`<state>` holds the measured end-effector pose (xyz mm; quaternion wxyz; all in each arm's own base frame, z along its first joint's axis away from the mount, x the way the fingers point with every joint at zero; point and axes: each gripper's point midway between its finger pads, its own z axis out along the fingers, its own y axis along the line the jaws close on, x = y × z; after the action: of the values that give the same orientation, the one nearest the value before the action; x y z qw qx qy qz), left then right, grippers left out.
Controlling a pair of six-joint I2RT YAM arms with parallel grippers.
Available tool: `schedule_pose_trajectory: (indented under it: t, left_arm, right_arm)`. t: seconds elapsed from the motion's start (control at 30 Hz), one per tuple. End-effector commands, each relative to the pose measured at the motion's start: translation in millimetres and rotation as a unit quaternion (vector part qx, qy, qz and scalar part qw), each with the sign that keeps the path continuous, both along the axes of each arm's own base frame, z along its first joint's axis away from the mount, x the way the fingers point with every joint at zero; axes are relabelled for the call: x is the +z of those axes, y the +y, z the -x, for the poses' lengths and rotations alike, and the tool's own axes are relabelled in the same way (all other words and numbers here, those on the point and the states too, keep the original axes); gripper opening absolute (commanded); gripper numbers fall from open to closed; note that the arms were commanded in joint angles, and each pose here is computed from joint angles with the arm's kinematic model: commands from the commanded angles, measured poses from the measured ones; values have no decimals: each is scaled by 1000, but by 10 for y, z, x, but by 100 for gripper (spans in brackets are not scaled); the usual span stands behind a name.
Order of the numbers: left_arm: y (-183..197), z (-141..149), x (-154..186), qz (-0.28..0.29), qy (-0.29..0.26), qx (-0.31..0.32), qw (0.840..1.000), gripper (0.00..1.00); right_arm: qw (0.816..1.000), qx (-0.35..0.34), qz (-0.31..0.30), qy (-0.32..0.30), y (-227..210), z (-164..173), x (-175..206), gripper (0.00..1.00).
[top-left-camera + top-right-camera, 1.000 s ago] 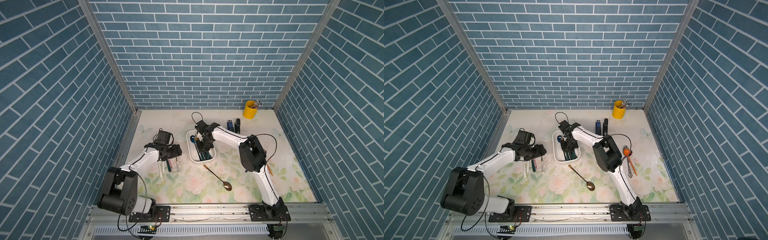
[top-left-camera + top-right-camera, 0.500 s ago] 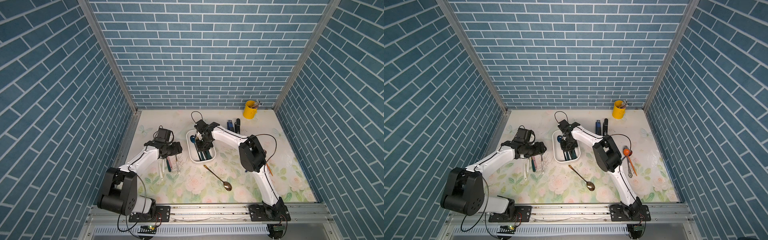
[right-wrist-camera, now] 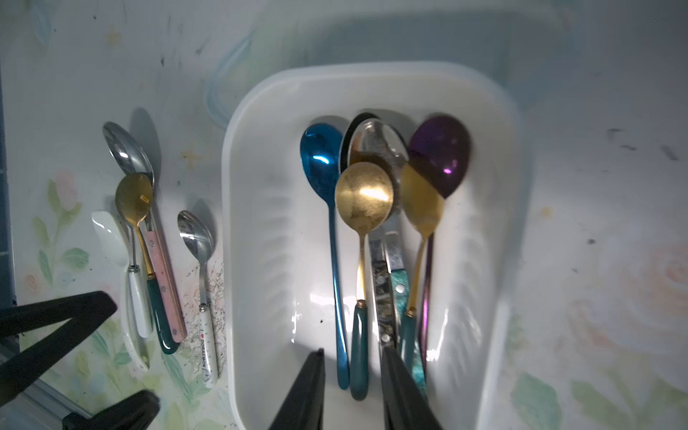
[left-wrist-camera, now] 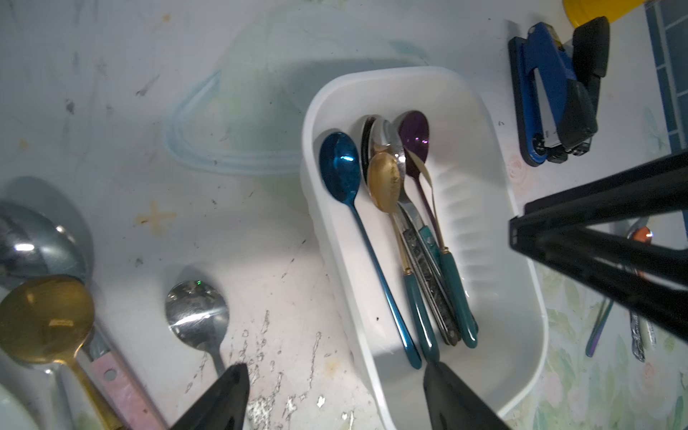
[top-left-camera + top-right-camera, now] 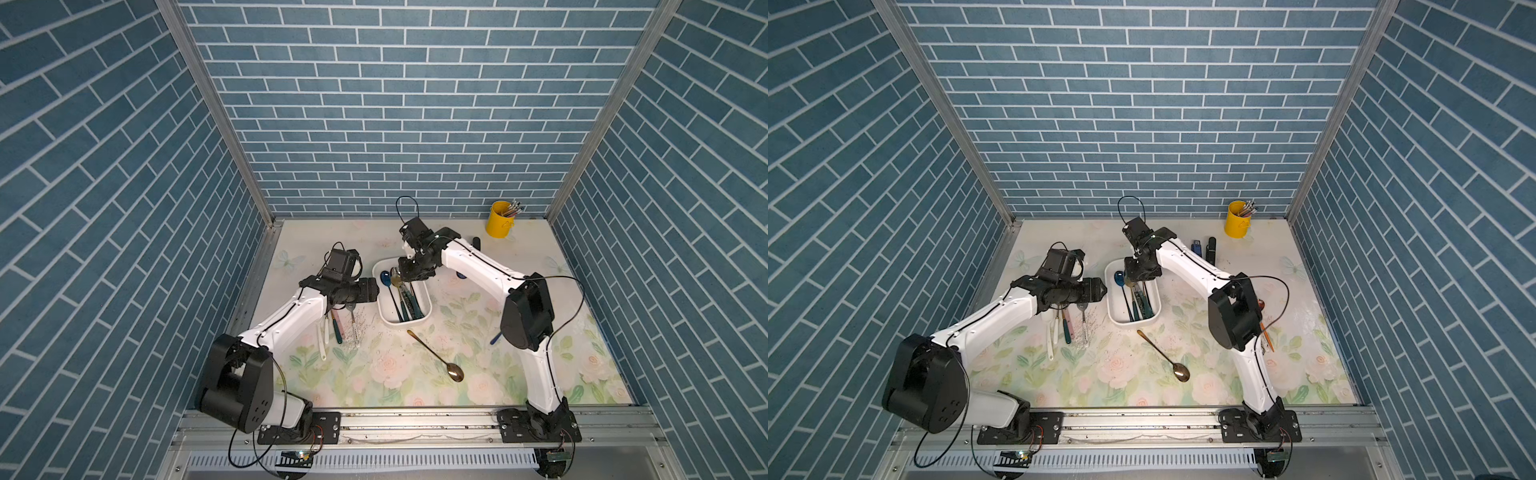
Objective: Put the spoon into the storage box
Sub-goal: Pick up the spoon from the center of the board.
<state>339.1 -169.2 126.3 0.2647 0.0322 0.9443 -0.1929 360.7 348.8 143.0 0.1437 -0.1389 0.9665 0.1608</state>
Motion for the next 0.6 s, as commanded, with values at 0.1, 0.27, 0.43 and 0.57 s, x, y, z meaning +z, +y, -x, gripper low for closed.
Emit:
schedule_pose_trajectory:
  t: [0.1,0.27,0.43,0.57]
  left_arm:
    - [-148,-48,-51,-33,-8,-40,999,80]
    - [-210,-62,-80,-45,-9,-54,997,80]
    - [-279,-77,-110,-52,-7,-62,997,80]
    - [-313,-79,-125,-52,-5,-64,997,80]
  right_arm:
    - [993,-116,32,11,-1035,80,28,31]
    - [978,-196,51,37,-1804,348,-193,32]
    - [961,-261,72,56,-2385,614,-480,31]
    - [954,-282,86,59,-2703,660,-612,32]
